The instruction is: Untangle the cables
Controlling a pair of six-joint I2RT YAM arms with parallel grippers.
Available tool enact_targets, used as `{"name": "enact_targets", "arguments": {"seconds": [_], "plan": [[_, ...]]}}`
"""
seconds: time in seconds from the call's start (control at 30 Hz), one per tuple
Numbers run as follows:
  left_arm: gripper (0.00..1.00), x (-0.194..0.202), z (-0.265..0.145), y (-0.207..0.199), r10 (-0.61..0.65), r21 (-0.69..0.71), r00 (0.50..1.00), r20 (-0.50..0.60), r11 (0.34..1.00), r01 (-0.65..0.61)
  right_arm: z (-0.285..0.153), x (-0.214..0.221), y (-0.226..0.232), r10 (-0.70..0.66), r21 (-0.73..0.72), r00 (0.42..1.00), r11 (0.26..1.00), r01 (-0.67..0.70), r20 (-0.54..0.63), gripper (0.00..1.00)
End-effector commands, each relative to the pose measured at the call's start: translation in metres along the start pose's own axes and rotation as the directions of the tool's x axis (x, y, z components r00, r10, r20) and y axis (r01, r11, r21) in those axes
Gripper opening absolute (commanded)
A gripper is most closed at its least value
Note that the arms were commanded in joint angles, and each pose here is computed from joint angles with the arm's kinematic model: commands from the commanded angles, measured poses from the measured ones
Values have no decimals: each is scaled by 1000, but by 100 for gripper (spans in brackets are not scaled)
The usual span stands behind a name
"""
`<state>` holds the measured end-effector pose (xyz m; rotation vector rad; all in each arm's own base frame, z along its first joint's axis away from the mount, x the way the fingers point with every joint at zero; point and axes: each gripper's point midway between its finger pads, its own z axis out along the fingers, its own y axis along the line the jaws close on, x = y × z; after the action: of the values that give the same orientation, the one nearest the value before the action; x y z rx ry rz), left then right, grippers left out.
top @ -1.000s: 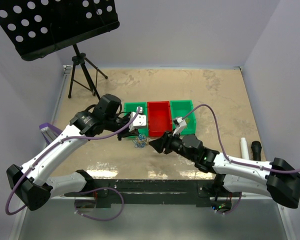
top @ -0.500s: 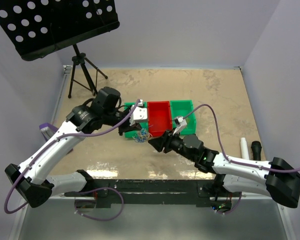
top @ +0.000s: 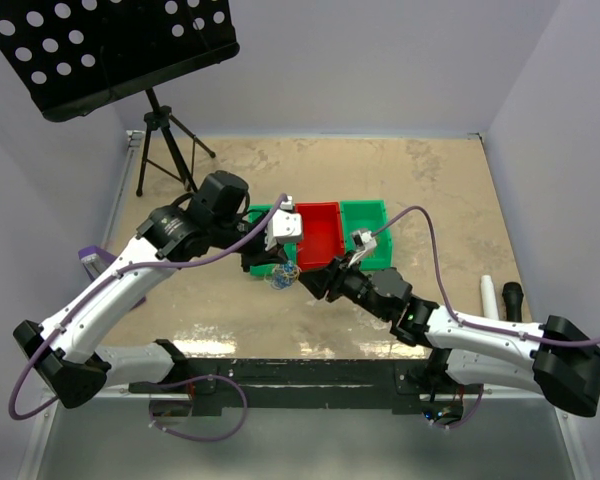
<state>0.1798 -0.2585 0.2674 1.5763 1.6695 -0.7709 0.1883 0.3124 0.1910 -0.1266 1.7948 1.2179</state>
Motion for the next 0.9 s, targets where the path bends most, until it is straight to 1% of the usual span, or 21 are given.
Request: {"name": "enact_targets", "arguments": {"seconds": [0.0,0.07,0.1,0.2,0.27,0.3,0.43,0.6,0.77,0.87], "plan": [[0,-26,-9,-2,0,1,998,59,1000,0,4,-26,20,-23,-57,995,998,29,94,35],[0,-29,-9,-3,-2,6,998,62,1000,1,5,-28,22,-23,-66,994,997,31,107,27],[0,-30,-10,-4,-1,7,998,62,1000,1,5,-29,23,-21,-71,994,997,29,110,21],[0,-29,-10,-4,-1,11,998,59,1000,0,3,-31,21,-15,-62,992,998,23,122,8],[0,-30,-11,-5,0,13,998,65,1000,-1,-1,-31,19,-10,-57,992,998,17,127,1],[0,-30,-11,-6,-2,13,998,63,1000,1,-3,-32,18,-7,-53,991,998,14,131,0],[0,-25,-9,-2,6,-8,999,51,1000,-6,-10,-31,5,0,0,991,1000,0,134,0],[0,-14,-12,5,42,-61,999,16,997,-41,-24,-31,-26,20,154,988,987,-44,153,0],[0,-16,-14,7,55,-67,998,11,996,-55,-30,-23,-25,35,126,991,991,-51,131,0],[0,-17,-14,8,58,-71,998,10,996,-57,-32,-19,-30,44,142,991,988,-61,123,0]]}}
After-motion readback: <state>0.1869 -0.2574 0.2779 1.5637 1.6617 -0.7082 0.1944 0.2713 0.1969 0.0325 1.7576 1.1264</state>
